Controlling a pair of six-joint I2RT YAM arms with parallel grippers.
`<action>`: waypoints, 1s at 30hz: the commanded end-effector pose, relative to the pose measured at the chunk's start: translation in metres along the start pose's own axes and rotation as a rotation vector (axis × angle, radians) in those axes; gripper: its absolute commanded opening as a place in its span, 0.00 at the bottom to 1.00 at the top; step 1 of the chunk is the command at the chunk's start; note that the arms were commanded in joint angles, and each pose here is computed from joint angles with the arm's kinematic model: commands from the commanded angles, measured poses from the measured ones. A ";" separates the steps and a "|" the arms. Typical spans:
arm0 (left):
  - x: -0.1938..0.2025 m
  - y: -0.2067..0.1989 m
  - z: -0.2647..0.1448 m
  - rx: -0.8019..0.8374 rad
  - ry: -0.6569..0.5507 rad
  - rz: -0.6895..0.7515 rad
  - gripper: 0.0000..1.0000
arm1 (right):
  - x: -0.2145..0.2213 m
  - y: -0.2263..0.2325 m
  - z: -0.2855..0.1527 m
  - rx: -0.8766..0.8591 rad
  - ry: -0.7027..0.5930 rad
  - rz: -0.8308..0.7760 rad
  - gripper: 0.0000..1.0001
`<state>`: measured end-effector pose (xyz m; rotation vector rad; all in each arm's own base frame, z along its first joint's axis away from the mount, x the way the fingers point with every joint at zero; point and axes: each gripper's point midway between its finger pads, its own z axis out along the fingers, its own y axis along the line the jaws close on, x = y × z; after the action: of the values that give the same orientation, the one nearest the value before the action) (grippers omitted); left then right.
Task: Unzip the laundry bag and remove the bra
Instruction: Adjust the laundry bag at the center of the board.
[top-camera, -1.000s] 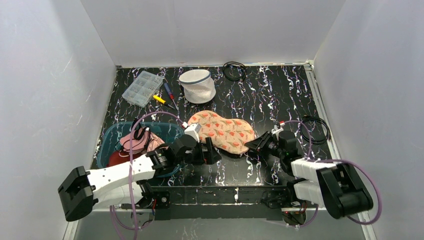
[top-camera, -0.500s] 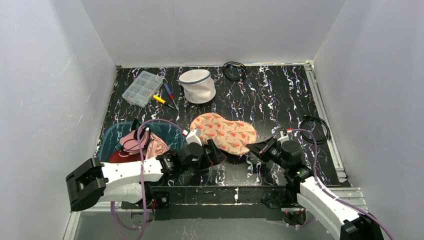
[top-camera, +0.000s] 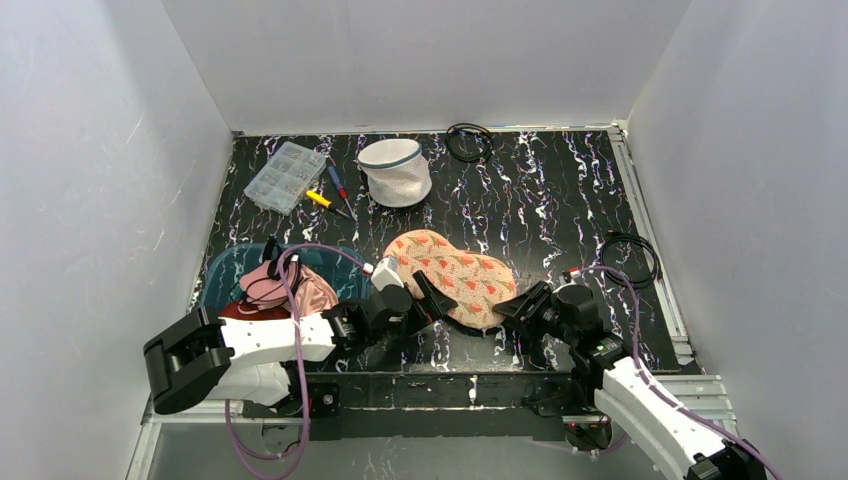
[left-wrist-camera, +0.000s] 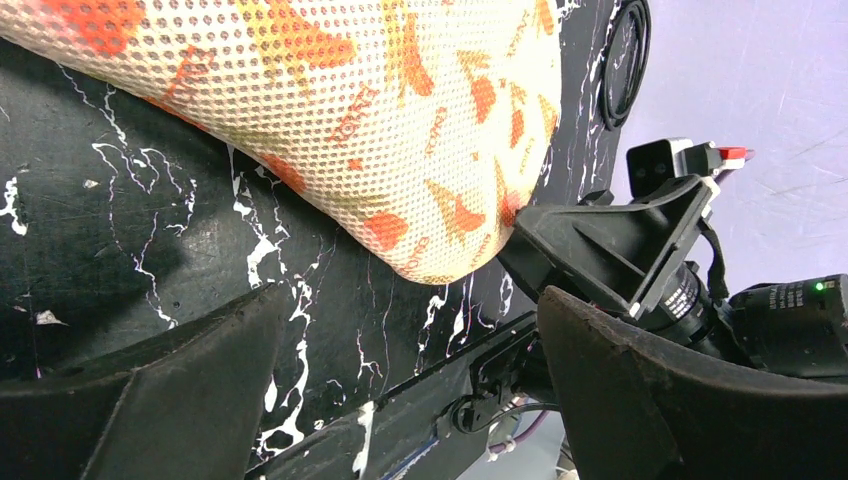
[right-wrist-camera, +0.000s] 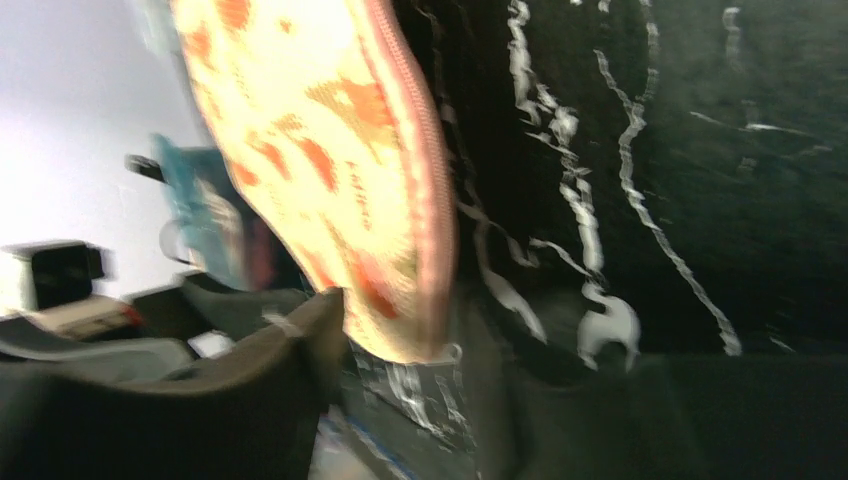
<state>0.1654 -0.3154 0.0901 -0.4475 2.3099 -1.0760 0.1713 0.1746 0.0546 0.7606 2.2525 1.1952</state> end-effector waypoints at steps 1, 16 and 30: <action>-0.003 0.009 0.001 -0.021 -0.027 0.022 0.95 | -0.001 -0.010 -0.017 0.129 0.019 -0.171 0.67; 0.002 0.040 -0.020 -0.044 -0.011 0.021 0.95 | -0.003 0.011 0.007 -0.051 0.012 -0.238 0.80; -0.004 0.020 -0.038 0.000 0.004 0.079 0.95 | 0.005 0.053 0.011 -0.210 0.083 -0.159 0.27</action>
<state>0.1425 -0.2822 0.0819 -0.3956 2.3338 -1.0641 0.1775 0.1950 0.0499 0.4842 2.3037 1.2300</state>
